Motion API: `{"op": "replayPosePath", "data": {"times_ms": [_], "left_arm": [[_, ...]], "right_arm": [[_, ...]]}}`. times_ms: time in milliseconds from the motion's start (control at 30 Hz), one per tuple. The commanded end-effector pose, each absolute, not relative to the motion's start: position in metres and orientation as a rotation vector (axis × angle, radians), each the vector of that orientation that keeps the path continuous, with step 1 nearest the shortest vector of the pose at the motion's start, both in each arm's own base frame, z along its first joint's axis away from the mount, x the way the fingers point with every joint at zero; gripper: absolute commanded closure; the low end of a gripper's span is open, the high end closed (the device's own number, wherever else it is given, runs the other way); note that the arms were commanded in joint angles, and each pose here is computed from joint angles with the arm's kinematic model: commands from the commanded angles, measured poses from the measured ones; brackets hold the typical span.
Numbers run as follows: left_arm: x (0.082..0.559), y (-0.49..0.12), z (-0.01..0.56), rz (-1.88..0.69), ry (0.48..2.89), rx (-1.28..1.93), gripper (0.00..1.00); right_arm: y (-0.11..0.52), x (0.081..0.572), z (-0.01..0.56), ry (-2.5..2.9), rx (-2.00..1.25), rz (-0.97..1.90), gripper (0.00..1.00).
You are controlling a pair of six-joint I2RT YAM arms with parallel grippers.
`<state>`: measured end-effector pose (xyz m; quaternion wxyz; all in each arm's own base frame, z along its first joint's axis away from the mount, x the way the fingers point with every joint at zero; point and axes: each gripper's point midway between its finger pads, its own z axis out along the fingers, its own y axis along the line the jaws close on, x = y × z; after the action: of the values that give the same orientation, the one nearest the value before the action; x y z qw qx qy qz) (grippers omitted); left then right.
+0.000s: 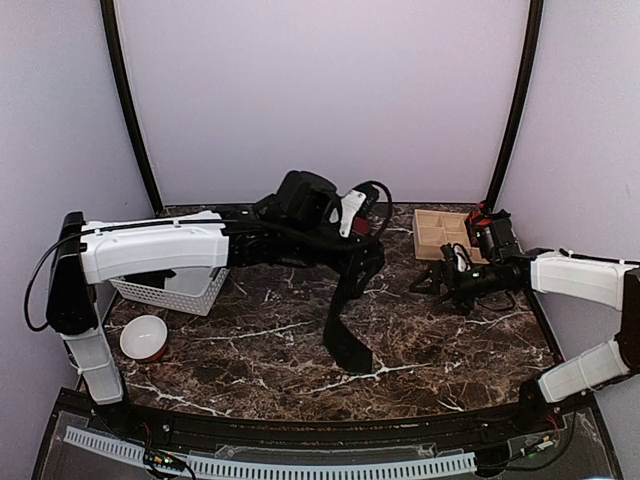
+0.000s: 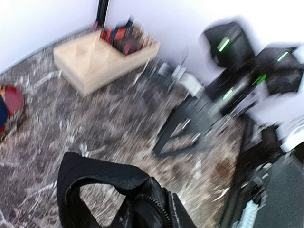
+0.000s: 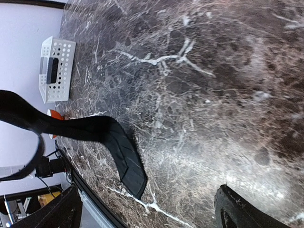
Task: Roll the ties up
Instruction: Flatten out the tie at the center of the board.
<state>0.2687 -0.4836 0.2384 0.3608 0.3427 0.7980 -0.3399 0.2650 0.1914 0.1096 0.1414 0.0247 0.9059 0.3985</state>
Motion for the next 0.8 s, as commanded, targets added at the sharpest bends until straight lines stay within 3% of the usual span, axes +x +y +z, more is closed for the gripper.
{"op": "replayPosePath", "data": {"times_ms": [0, 367, 567, 633, 767], "left_arm": [[0.270, -0.472, 0.314, -1.149, 1.837, 0.705, 1.00], [0.263, -0.452, 0.354, -1.331, 1.751, 0.612, 1.00], [0.264, -0.445, 0.362, -1.322, 1.737, 0.608, 1.00], [0.268, -0.441, 0.366, -1.321, 1.729, 0.585, 1.00], [0.277, -0.432, 0.368, -1.296, 1.735, 0.532, 1.00]], "right_arm": [[0.234, 0.279, 0.131, 2.481, -0.172, 1.231, 0.02], [0.310, 0.302, 0.149, 2.170, -0.489, 1.202, 0.01], [0.354, 0.298, 0.145, 2.063, -0.626, 1.346, 0.03], [0.365, 0.293, 0.143, 2.029, -0.633, 1.413, 0.10], [0.374, 0.288, 0.138, 2.023, -0.572, 1.558, 0.43]]}}
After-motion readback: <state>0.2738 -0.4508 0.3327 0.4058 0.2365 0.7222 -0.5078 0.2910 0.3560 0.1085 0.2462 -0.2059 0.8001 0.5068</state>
